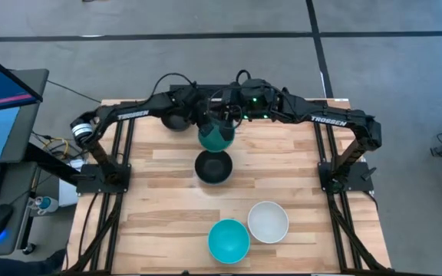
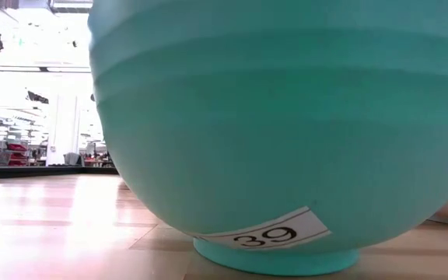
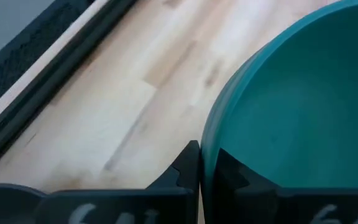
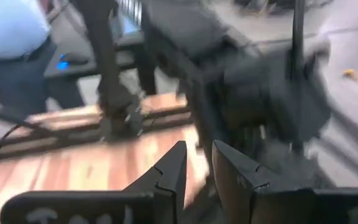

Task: Nest bowls inside each other
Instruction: Stack the green bowl on the bottom black bowl

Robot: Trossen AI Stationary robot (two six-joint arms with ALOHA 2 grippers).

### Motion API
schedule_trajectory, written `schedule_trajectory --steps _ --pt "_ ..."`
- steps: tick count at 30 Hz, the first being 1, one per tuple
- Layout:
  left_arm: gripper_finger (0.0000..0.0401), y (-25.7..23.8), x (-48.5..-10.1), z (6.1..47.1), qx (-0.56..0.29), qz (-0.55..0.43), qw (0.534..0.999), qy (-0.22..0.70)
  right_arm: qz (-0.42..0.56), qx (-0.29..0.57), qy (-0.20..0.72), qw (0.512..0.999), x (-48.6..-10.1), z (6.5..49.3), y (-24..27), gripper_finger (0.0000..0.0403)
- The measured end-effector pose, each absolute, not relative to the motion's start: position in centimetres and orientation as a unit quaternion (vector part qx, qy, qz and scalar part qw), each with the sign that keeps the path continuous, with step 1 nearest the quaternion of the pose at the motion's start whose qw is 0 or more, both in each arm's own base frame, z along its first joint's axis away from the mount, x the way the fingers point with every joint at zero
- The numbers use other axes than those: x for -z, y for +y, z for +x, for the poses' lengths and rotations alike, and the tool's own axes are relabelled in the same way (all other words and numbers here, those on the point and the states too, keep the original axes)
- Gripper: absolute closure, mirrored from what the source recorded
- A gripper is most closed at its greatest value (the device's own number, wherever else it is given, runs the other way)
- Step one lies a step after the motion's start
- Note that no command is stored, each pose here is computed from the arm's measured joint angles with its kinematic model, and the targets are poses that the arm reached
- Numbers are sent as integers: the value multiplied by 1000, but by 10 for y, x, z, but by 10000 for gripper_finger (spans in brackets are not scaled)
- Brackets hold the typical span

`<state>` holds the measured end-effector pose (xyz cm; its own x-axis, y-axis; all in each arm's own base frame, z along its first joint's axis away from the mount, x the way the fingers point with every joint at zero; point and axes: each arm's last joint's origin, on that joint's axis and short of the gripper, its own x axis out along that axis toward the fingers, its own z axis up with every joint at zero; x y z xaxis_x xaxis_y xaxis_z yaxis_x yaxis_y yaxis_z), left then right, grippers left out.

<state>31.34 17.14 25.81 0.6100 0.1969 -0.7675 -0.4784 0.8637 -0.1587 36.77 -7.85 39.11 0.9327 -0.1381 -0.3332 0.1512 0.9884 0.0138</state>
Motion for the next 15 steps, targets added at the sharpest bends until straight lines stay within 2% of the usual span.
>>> schedule_trajectory --steps 5,10,15 --pt "401 136 -291 299 -146 -162 890 401 24 58 213 975 -397 349 -66 303" --pt "401 110 -325 282 -138 -153 911 357 20 52 202 978 -415 327 -56 307" --pt "401 90 -335 278 -141 -147 914 350 23 47 190 980 -428 312 -49 319"
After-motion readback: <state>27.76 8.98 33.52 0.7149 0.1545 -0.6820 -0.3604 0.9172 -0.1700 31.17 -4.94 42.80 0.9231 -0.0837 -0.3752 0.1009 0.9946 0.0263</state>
